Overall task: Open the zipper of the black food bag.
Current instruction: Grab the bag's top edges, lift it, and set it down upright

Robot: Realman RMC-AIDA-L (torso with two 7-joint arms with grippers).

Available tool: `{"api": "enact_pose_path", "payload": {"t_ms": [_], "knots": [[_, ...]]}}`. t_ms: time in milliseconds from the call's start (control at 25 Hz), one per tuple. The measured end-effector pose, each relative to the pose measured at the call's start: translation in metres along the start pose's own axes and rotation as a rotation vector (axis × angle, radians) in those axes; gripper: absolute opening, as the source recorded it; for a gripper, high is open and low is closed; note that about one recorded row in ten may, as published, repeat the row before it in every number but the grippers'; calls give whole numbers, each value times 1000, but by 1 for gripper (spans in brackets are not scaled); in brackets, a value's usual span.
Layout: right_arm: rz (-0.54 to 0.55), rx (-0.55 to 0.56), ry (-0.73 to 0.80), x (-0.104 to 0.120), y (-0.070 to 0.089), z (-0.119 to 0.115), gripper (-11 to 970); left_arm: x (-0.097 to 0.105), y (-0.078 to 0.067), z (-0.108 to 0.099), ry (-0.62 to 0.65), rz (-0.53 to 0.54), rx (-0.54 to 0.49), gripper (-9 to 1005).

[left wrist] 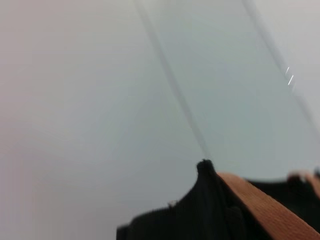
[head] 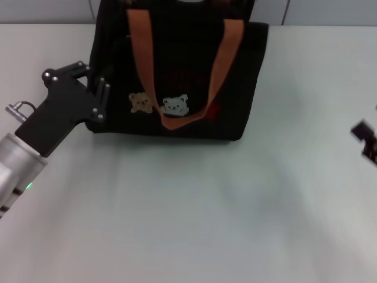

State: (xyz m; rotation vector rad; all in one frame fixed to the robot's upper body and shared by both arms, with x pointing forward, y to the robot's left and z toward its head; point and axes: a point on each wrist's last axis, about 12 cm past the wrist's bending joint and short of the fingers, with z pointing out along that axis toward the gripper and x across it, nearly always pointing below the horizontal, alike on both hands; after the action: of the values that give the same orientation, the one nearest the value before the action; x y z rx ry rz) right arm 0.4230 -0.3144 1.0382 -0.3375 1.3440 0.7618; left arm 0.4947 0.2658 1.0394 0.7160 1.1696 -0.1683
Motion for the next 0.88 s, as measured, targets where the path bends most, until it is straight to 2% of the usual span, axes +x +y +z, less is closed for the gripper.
{"api": "enact_pose_path", "payload": {"t_ms": [80, 200, 280, 440, 480, 600, 640, 680, 720, 760, 880], "knots": [[11, 43, -53, -1, -7, 18, 831, -9, -1, -6, -79, 19, 15, 94], [5, 48, -53, -2, -12, 28, 831, -20, -6, -12, -173, 26, 54, 95], [0, 53, -43, 0, -15, 40, 831, -30, -17, -18, -261, 26, 137, 95], [-57, 69, -27, 3, -19, 53, 831, -35, -22, -19, -307, 39, 180, 95], [-95, 84, -33, 3, -22, 64, 831, -35, -21, -14, -317, 48, 198, 95], [-109, 85, -61, -1, -25, 78, 831, -34, -18, -11, -314, 57, 207, 95], [-112, 80, -80, -4, -26, 87, 831, -35, -18, -10, -315, 59, 211, 95], [-117, 68, -107, -9, -28, 106, 831, -35, -17, -9, -317, 59, 216, 95], [-117, 68, -107, -9, -28, 106, 831, -35, -17, -9, -317, 59, 216, 96], [-120, 64, -110, -12, -30, 117, 831, -35, -18, -9, -321, 58, 217, 96], [-111, 52, -51, -10, -33, 156, 831, -36, -19, -11, -331, 52, 223, 96]]}}
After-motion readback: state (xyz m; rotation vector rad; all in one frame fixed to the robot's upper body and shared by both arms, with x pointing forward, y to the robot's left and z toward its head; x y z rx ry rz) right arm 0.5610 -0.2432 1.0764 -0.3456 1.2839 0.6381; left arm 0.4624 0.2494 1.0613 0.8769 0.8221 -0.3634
